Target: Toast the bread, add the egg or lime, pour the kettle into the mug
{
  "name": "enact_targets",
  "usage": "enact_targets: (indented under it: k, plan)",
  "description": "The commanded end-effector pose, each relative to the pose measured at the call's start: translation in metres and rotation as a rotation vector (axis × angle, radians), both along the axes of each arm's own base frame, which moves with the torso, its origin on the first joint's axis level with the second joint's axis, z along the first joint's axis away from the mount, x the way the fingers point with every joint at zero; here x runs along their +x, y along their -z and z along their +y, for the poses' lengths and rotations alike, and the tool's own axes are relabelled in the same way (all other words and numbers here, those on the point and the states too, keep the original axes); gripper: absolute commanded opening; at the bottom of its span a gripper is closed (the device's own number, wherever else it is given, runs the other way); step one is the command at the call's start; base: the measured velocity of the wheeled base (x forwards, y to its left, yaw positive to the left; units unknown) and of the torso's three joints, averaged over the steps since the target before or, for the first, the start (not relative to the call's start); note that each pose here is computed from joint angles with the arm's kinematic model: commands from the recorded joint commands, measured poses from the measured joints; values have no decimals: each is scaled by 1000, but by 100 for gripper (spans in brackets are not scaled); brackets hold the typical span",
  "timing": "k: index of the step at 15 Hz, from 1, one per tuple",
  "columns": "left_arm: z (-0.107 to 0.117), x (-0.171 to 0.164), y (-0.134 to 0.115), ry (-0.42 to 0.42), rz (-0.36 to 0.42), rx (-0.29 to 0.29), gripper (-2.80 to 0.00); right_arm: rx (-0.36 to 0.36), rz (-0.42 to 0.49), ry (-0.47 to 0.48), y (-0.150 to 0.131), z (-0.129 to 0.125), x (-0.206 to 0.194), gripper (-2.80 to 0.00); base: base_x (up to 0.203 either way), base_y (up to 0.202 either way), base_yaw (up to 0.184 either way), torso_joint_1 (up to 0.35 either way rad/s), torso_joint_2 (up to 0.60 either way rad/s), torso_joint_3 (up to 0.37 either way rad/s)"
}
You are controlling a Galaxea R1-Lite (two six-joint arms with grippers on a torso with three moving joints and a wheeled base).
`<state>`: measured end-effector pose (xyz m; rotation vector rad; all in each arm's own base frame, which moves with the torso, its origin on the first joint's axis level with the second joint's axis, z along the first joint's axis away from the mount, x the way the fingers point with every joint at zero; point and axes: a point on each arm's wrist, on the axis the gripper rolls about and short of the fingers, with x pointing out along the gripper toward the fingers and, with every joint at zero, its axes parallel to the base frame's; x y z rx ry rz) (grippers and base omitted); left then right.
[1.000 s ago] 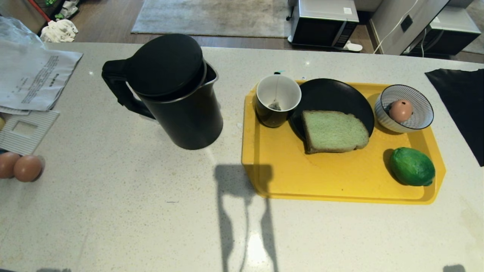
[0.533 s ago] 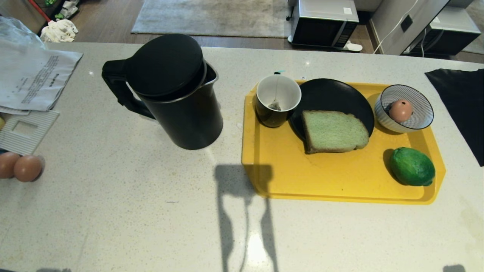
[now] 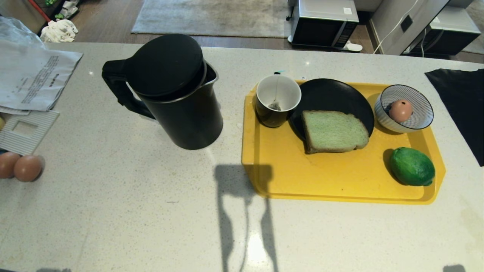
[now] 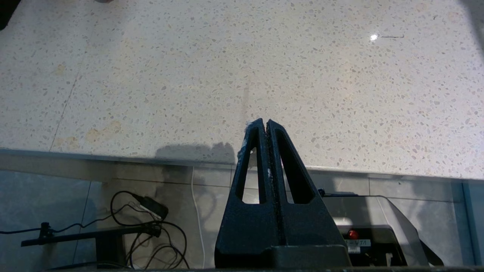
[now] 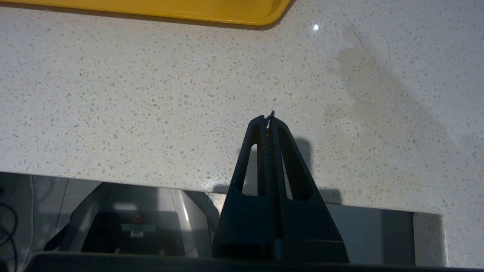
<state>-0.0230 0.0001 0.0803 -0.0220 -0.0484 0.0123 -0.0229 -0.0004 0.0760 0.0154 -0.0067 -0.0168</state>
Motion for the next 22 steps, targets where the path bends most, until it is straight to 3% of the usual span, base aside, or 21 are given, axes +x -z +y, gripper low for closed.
enact_targets:
  k: [1,22]
  plan:
    - [0,1,5,-1,15,-1,-280,0,2,0,0,0,0,-280,0,0,0,0,0,0]
    - [0,1,5,-1,15,-1,-280,0,1,0,0,0,0,-280,0,0,0,0,0,0]
